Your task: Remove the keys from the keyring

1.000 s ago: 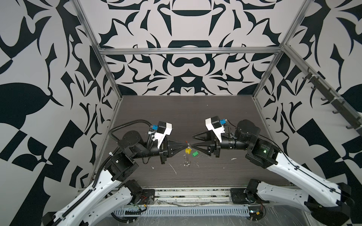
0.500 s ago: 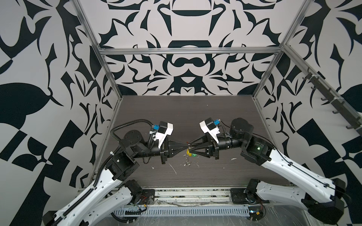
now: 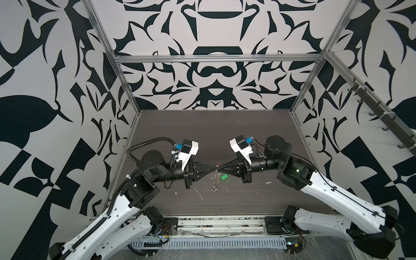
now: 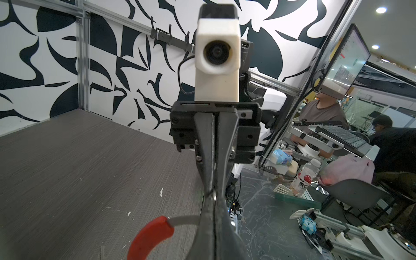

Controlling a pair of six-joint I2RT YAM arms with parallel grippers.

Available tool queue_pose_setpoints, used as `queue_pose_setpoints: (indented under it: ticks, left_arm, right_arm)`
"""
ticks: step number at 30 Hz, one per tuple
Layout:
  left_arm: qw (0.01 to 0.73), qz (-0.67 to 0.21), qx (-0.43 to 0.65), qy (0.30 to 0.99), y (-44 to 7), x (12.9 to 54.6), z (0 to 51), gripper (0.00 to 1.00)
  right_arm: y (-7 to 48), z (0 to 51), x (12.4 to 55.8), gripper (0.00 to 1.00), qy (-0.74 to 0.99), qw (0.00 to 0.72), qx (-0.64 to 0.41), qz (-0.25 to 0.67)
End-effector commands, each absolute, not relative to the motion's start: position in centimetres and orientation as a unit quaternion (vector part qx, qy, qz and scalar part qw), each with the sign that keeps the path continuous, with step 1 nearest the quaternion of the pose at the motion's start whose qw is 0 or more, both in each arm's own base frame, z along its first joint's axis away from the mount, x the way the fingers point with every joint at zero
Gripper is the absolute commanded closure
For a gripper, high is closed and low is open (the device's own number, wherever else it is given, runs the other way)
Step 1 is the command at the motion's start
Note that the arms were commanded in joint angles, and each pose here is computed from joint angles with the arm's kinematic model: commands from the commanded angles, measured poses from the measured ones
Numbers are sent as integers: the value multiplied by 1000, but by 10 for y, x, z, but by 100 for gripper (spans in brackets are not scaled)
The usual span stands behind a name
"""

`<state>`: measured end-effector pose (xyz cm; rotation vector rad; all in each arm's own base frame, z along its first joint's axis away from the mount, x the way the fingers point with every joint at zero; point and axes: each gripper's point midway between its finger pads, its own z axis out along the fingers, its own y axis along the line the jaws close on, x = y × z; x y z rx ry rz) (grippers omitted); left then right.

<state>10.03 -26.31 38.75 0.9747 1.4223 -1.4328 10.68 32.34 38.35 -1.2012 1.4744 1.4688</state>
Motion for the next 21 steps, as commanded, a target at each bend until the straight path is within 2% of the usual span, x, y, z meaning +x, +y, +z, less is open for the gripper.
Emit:
queue_pose_setpoints:
  ticks: [1, 2, 3, 5, 7, 11, 21]
  left_arm:
    - [460, -571, 387, 559, -258, 100, 401, 100]
    - [462, -568, 383, 564, -258, 102, 402, 100]
    - [462, -565, 378, 569, -257, 104, 401, 91]
    - [465, -558, 371, 578, -254, 106, 402, 64]
    - [466, -553, 367, 585, -252, 107, 401, 52]
    - [454, -546, 368, 600, -252, 107, 398, 50]
    - [377, -550, 391, 635, -265, 104, 382, 55]
  right_arm:
    - [320, 396, 104, 100, 563, 371, -466, 573]
    - [319, 396, 104, 100, 564, 372, -466, 571]
    - [318, 396, 104, 100, 567, 373, -467, 567]
    - [317, 395, 104, 100, 572, 372, -469, 561]
    - [316, 394, 104, 100, 577, 369, -470, 557]
    - [316, 392, 105, 100, 588, 363, -474, 547]
    - [315, 393, 105, 100, 598, 350, -487, 532]
